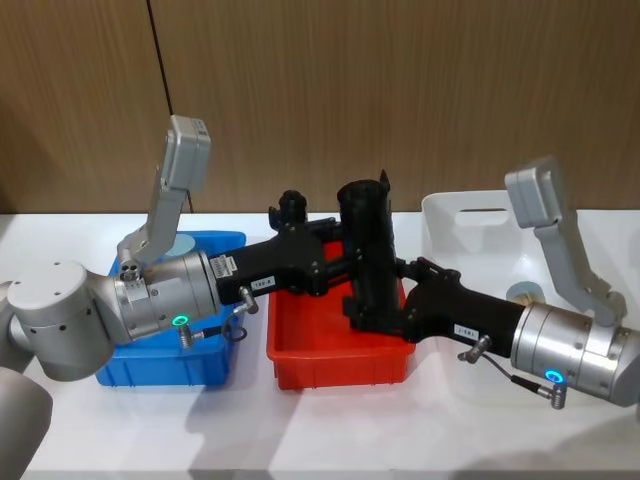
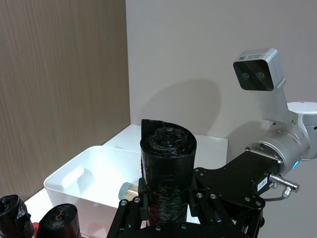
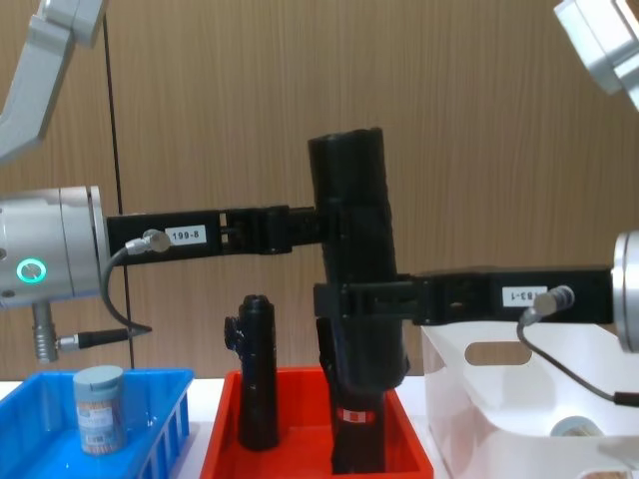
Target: Pick the cotton swabs from the blue box and place them into the white box.
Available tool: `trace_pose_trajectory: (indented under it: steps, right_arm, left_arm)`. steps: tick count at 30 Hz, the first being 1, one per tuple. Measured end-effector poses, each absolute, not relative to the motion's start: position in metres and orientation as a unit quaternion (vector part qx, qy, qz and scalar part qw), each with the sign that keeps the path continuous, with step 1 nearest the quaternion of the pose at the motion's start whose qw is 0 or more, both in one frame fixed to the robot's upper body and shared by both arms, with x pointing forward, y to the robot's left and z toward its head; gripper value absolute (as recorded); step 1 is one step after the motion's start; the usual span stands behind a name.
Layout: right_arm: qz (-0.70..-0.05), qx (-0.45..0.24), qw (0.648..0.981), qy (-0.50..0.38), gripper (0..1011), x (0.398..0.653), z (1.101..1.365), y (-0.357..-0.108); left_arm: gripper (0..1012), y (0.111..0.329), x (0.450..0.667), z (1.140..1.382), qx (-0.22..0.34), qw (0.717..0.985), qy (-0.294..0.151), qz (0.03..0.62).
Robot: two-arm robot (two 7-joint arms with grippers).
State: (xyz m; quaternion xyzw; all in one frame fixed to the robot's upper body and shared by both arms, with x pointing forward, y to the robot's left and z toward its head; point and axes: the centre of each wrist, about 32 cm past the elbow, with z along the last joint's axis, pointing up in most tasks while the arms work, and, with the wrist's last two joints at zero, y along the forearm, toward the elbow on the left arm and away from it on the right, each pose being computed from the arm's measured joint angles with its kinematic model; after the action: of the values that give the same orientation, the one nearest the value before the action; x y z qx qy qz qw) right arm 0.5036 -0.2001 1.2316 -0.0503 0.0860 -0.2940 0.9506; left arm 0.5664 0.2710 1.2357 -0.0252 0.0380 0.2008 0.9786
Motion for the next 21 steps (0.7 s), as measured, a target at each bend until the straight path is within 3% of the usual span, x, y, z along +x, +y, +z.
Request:
trace_pose_trajectory:
  steps: [21]
  right_arm:
    - [-0.305,-0.054,0.947,0.079,1000,0.5118,1.2254,-0.1917]
  left_arm:
    - [450,0.271,0.5664,1.2358,-0.025,0.979,0.038,0.201]
